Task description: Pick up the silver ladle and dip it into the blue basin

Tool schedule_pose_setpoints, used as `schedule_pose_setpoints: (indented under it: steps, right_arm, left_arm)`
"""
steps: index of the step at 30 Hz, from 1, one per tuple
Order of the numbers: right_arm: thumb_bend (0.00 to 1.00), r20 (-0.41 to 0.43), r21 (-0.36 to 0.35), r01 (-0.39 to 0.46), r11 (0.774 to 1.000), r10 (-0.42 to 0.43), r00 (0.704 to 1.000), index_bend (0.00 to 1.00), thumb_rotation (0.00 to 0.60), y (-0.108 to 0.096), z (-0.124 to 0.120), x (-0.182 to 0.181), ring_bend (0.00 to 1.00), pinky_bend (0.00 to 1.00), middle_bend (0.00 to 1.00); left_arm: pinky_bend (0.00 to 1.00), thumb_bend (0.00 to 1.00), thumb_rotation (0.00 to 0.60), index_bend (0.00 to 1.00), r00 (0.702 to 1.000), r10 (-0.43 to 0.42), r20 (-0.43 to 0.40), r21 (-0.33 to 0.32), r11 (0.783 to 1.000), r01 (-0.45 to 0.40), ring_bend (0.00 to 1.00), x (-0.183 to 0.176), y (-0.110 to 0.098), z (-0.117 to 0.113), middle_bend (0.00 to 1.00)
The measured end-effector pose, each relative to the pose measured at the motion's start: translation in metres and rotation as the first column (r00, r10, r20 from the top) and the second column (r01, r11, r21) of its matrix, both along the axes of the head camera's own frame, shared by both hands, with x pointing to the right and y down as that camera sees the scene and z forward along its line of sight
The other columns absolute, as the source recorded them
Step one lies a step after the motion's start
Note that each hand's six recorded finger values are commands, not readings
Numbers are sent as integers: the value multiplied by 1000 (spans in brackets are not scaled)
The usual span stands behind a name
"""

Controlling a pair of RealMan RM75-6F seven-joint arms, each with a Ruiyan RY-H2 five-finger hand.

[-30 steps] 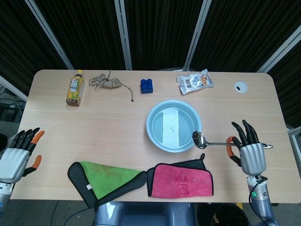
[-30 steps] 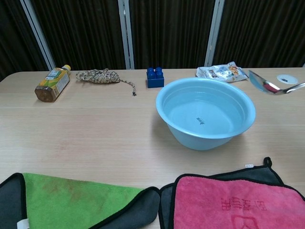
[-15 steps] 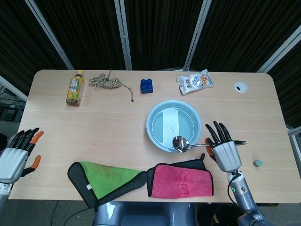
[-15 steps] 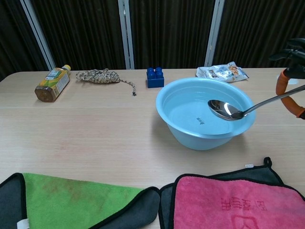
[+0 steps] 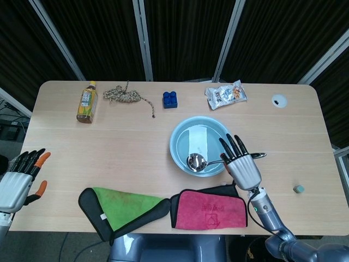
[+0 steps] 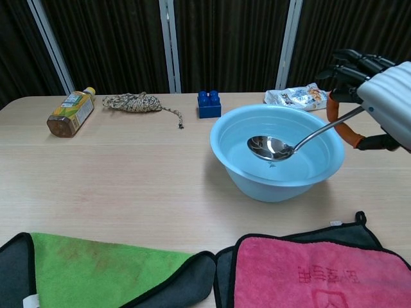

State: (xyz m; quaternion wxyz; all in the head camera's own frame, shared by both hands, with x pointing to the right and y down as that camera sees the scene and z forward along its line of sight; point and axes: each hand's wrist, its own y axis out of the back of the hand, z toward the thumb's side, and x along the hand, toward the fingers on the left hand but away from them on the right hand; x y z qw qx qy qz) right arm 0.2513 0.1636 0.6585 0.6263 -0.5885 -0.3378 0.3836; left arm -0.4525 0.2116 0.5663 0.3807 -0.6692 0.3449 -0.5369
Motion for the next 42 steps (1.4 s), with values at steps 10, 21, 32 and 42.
schedule_pose_setpoints:
  steps: [10,21,32,42]
  right_arm:
    - [466,-81,3,59,998,-58,995,671,600,-16,23,-12,25,174,173]
    - [463,-124,20,71,997,-68,990,670,600,-41,40,-14,26,174,173]
    - [458,-183,22,89,996,-84,980,670,600,-33,51,-11,26,174,173]
    - [458,-238,-39,108,993,-114,964,671,600,-11,69,-9,27,174,173]
  left_arm:
    - [0,500,600,22,1000,-3,2,-22,1000,3,0,0,-3,6,0]
    - [0,503,600,23,1000,-23,19,-18,1000,23,0,-2,-6,8,0]
    - [0,501,600,25,1000,-25,-3,-48,999,24,0,-1,-9,12,0]
    - [0,500,600,25,1000,-28,-13,-39,999,28,0,-3,-11,9,0]
